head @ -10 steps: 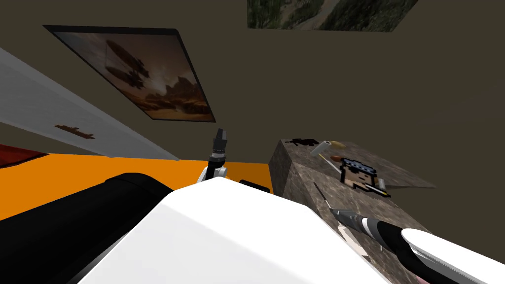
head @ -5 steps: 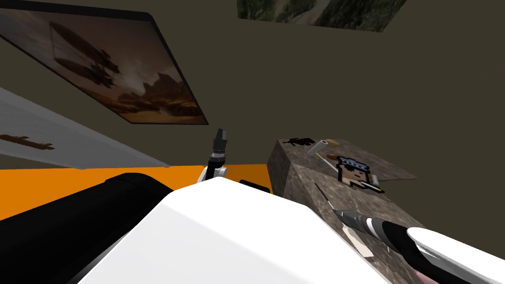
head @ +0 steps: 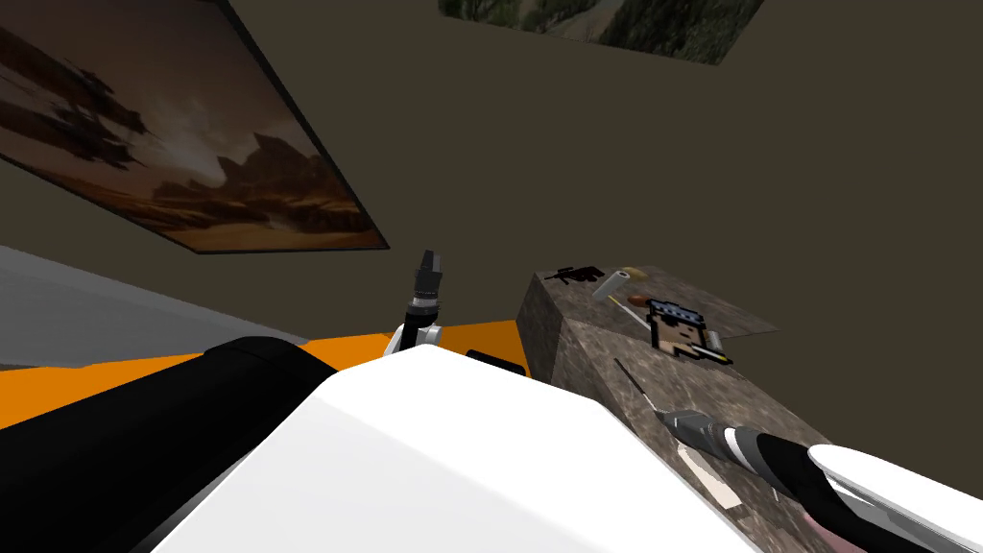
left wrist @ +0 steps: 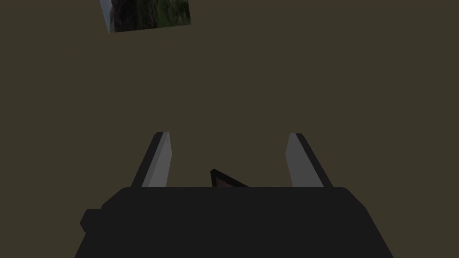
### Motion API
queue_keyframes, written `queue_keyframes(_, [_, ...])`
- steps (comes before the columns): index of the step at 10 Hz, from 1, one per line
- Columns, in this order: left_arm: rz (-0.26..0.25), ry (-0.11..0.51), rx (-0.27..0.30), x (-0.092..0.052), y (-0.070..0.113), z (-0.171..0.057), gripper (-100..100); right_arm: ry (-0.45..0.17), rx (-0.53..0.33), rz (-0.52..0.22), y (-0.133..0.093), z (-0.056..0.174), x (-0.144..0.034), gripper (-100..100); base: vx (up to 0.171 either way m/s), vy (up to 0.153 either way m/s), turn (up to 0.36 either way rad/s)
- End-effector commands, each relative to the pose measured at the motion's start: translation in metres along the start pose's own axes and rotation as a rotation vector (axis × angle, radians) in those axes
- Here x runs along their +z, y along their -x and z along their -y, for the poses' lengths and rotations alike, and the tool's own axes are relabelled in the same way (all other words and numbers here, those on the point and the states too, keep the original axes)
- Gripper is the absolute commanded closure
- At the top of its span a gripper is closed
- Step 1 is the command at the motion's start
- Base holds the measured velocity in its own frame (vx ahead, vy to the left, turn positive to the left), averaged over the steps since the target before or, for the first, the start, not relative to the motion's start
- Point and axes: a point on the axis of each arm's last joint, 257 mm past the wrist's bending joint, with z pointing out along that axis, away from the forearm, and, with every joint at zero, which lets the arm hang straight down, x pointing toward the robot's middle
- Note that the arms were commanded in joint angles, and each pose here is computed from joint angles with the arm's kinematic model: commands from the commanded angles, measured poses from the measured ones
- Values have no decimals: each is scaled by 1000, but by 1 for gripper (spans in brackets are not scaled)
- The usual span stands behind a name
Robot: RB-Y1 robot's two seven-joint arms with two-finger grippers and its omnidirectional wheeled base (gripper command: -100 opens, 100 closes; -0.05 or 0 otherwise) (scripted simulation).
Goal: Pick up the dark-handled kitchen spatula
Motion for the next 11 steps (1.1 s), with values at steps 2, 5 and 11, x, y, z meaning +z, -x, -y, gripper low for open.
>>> queue_keyframes(2, [0, 0, 0, 0, 0, 0, 0, 16, -32, 2, -1, 7, -2, 100, 91, 52, -133])
queue_keyframes(5, [0, 0, 0, 0, 0, 0, 0, 32, -71, 5, -2, 14, -4, 100, 85, 51, -148])
queue_keyframes(11, [0, 0, 0, 0, 0, 0, 0, 58, -171, 3, -9, 21, -10, 100, 68, 49, -119])
